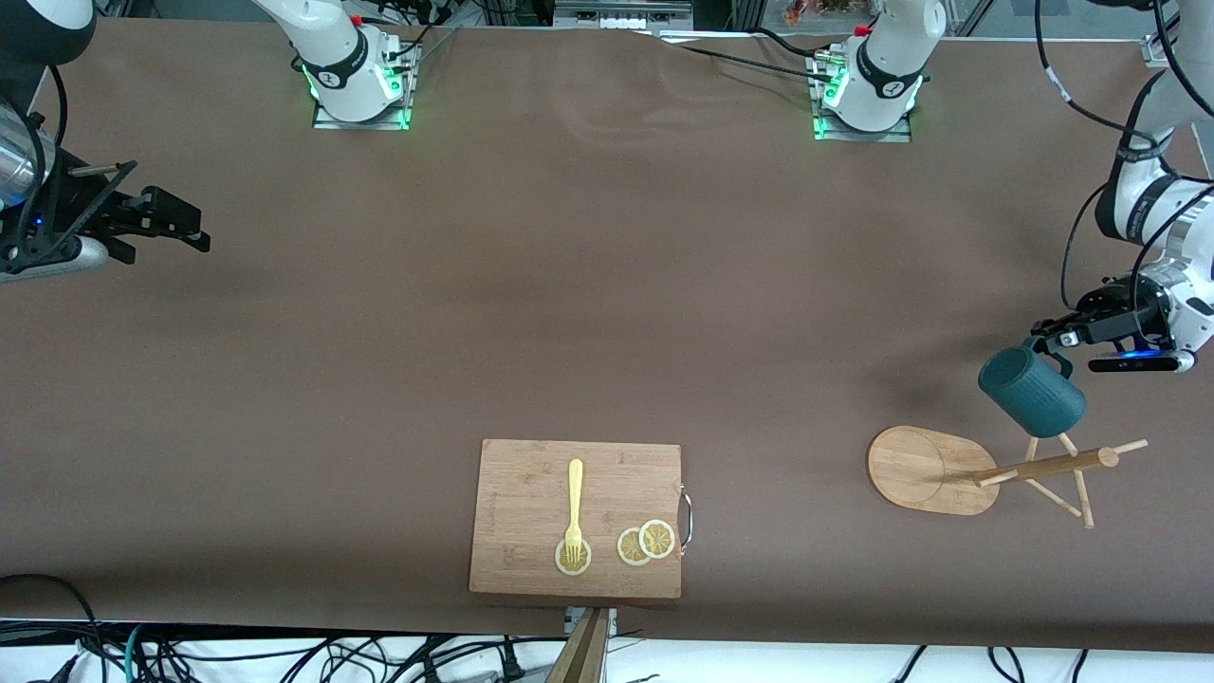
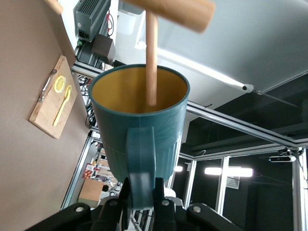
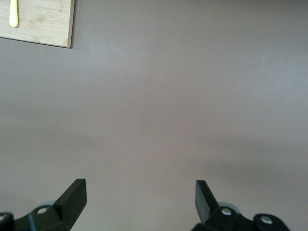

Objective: Pass cup and hang on rack
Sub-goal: 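Lower the mug onto a rack peg with the left gripper, then open the left gripper and draw it back from the mug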

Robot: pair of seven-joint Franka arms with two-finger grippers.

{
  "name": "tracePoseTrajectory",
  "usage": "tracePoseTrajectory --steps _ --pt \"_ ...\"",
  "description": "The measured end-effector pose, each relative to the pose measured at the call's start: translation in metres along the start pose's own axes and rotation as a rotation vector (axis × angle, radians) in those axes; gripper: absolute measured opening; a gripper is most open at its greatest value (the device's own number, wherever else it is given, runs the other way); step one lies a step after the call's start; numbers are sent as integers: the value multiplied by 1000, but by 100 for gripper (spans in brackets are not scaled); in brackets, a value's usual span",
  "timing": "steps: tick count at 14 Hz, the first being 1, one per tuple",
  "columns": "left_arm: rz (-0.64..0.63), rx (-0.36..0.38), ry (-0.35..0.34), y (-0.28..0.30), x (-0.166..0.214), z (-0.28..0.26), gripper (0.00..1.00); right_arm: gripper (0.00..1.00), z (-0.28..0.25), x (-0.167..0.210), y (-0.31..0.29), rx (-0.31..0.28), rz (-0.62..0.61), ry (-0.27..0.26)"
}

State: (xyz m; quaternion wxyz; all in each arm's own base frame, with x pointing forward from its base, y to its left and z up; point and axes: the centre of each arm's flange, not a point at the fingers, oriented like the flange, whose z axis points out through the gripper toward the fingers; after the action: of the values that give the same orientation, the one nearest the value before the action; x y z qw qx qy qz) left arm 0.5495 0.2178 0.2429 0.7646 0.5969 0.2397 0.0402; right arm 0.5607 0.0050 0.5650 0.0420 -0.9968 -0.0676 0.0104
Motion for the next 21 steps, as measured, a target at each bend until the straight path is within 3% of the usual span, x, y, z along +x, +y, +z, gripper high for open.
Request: tracePoseTrajectory --steps 7,10,11,15,18,21 --pt "4 -46 12 -15 23 -11 21 100 -1 6 -17 -6 -32 31" --pt "-5 -84 21 -25 26 -18 21 100 3 5 -8 -4 -16 10" --pt "-12 -94 23 -31 27 -19 25 100 6 2 -3 0 -4 -15" --pt "-25 -104 20 -41 30 -21 65 100 -6 -25 47 30 90 -96" --pt "-29 -107 -21 -40 25 -18 96 100 -53 -42 48 25 96 -40" --pt "22 6 -127 -48 11 -20 100 100 -50 -34 57 18 115 -19"
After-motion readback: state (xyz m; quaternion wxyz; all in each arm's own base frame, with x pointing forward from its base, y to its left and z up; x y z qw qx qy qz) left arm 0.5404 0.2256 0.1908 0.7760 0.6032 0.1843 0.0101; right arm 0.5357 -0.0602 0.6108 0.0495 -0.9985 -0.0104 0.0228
